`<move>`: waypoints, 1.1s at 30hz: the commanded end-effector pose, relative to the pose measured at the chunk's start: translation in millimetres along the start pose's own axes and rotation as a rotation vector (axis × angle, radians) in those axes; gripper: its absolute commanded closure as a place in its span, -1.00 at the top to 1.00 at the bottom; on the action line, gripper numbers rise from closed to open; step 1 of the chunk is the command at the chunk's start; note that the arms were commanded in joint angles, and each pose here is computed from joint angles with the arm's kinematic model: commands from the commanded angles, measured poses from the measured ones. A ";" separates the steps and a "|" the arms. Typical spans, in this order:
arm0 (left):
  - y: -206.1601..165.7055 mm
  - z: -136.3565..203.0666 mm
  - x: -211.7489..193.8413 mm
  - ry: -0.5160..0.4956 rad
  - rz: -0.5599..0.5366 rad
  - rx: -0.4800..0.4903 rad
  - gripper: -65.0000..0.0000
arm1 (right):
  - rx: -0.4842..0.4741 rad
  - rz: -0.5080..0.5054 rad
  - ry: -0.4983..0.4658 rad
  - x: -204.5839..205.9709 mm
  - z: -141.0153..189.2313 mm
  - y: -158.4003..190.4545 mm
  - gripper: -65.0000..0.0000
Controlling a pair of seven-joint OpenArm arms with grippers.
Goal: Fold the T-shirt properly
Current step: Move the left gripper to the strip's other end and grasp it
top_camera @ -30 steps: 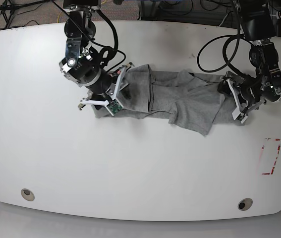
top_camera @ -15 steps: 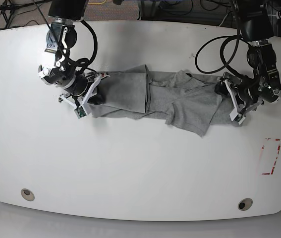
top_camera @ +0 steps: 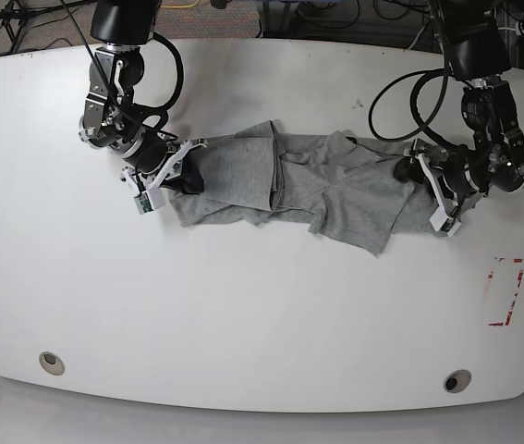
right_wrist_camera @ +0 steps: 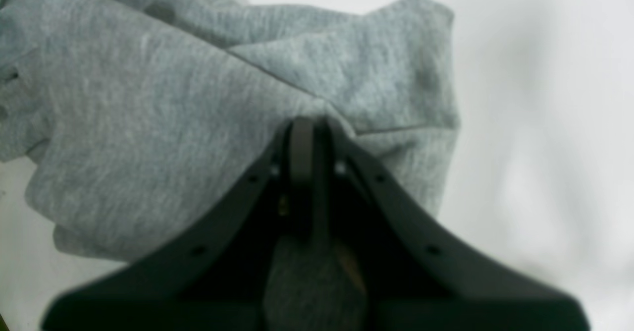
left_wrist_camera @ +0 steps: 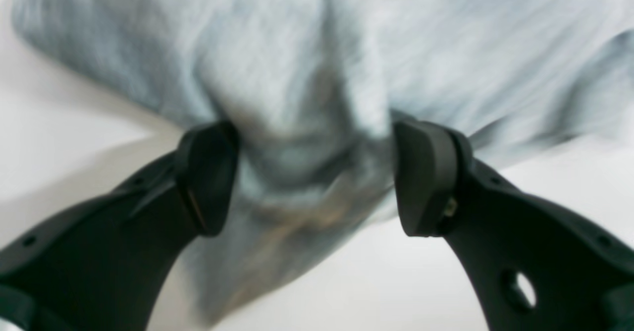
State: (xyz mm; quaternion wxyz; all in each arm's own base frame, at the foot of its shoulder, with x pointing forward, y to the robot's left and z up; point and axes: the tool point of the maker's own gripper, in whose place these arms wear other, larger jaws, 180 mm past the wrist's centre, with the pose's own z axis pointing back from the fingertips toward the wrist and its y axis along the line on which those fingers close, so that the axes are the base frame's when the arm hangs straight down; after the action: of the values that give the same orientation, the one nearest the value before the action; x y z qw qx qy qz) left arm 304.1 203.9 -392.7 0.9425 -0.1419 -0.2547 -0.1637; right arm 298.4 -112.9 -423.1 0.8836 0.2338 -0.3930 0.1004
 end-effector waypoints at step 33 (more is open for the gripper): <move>80.2 44.8 -1.1 -0.233 0.395 -0.075 0.92 | -0.017 0.017 0.078 -19.4 3.6 -2.8 -0.88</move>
State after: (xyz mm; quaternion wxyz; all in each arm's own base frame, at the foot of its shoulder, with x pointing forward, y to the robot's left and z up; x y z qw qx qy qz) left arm 301.2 287.1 -386.1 0.9249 -0.2410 -0.2922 0.0337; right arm 293.7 -112.6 -425.4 0.8843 0.2367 -0.3907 0.0969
